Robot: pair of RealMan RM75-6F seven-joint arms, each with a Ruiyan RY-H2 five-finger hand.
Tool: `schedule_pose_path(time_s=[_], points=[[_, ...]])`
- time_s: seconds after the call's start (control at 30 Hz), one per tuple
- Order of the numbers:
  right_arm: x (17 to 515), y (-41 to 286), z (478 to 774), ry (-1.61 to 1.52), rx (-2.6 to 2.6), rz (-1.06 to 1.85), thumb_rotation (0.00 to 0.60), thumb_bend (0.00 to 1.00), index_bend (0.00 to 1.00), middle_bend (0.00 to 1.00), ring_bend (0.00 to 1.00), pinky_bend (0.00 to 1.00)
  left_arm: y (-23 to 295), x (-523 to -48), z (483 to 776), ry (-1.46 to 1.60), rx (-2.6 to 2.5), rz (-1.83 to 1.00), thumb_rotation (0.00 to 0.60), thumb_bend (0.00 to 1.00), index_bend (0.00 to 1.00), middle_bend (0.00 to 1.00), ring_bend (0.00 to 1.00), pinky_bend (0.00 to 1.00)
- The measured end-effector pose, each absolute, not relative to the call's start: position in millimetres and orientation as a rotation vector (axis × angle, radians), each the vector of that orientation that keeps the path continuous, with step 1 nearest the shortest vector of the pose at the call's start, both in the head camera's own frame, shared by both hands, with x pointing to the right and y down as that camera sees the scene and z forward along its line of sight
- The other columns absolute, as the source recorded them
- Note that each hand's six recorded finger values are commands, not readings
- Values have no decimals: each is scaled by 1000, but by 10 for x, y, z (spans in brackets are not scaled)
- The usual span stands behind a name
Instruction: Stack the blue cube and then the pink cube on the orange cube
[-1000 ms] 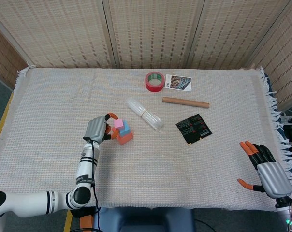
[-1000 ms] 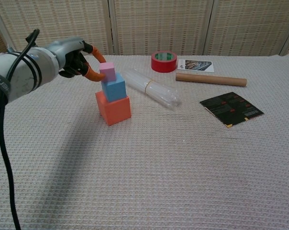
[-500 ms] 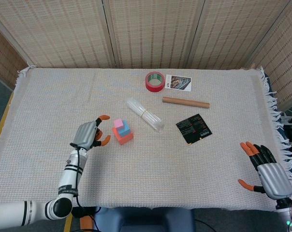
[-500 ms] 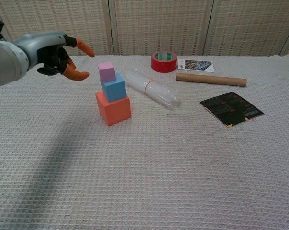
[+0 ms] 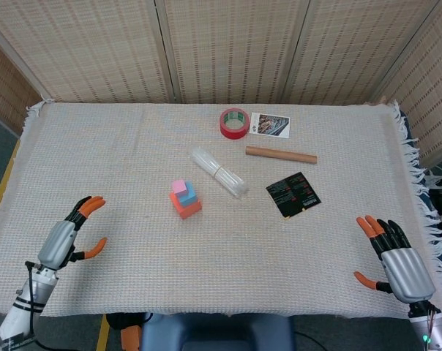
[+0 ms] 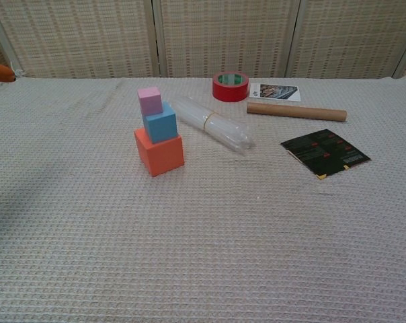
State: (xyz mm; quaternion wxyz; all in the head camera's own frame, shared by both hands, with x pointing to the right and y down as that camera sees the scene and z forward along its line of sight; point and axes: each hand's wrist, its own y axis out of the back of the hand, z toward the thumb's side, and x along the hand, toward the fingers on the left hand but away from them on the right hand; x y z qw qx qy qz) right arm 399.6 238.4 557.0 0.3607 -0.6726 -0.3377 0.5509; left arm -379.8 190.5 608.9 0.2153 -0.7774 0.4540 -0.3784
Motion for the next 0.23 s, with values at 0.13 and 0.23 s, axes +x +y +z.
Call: schedule_pose_path(time_s=[0.13, 0.23], points=[[3967, 2405, 5590, -858, -1726, 1418, 497, 93, 0, 0, 0, 0, 2083, -4082, 6064, 1240, -2106, -1068, 600, 378, 68, 21, 0, 166], [3974, 2415, 5593, -856, -1724, 1423, 497, 94, 0, 0, 0, 0, 2252, -4185, 6017, 1206, -2032, -1122, 600, 378, 63, 19, 0, 167]])
